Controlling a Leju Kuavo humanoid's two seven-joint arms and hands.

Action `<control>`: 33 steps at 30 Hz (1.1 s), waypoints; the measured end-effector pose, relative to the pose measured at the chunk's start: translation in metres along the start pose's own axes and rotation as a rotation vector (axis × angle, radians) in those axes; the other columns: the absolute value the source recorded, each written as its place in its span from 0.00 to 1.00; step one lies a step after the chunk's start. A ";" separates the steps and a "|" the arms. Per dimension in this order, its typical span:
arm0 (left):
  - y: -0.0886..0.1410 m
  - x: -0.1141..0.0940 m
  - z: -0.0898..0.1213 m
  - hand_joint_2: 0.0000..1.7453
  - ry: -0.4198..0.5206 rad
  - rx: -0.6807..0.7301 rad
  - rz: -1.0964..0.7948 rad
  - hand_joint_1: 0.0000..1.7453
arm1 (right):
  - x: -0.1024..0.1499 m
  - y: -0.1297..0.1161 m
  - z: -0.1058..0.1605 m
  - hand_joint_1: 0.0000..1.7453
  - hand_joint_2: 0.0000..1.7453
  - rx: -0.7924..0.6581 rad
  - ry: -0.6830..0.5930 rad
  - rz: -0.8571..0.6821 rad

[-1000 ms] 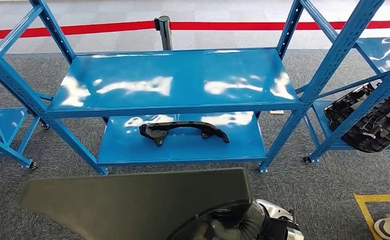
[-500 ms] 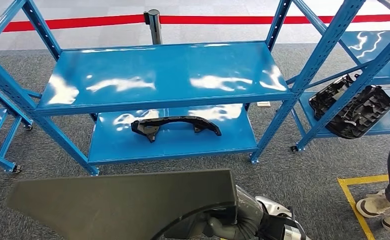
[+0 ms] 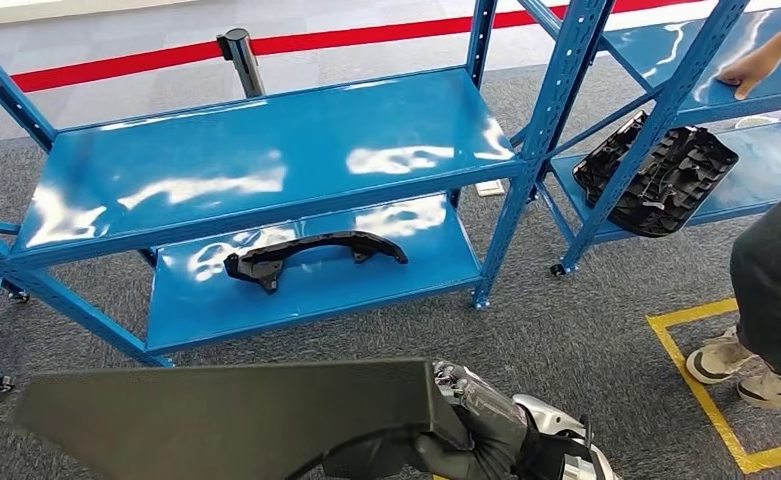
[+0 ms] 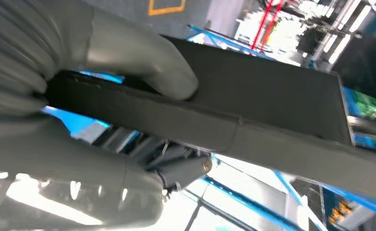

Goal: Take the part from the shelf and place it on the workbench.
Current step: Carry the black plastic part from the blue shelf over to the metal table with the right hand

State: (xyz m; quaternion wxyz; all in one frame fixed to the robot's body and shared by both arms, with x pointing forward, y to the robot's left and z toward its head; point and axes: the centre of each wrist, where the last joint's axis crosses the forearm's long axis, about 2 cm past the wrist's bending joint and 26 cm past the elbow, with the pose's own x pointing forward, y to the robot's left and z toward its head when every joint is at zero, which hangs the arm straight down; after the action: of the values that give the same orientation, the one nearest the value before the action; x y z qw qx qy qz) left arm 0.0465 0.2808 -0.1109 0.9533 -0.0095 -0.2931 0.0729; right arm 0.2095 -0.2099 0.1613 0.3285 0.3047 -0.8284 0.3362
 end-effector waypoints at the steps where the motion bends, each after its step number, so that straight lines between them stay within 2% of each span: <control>1: 0.000 -0.001 0.001 1.00 0.001 0.000 0.000 0.00 | 0.000 0.001 0.001 1.00 1.00 -0.001 0.003 0.001; 33: -0.002 -0.001 0.001 1.00 -0.022 -0.019 0.008 0.00 | 0.003 0.008 0.017 1.00 1.00 0.011 0.051 0.047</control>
State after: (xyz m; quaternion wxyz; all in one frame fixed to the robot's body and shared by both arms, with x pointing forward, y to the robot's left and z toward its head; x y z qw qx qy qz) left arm 0.0456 0.2783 -0.1110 0.9495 -0.0188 -0.3044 0.0739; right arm 0.1960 -0.2189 0.1514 0.3400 0.2781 -0.8248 0.3560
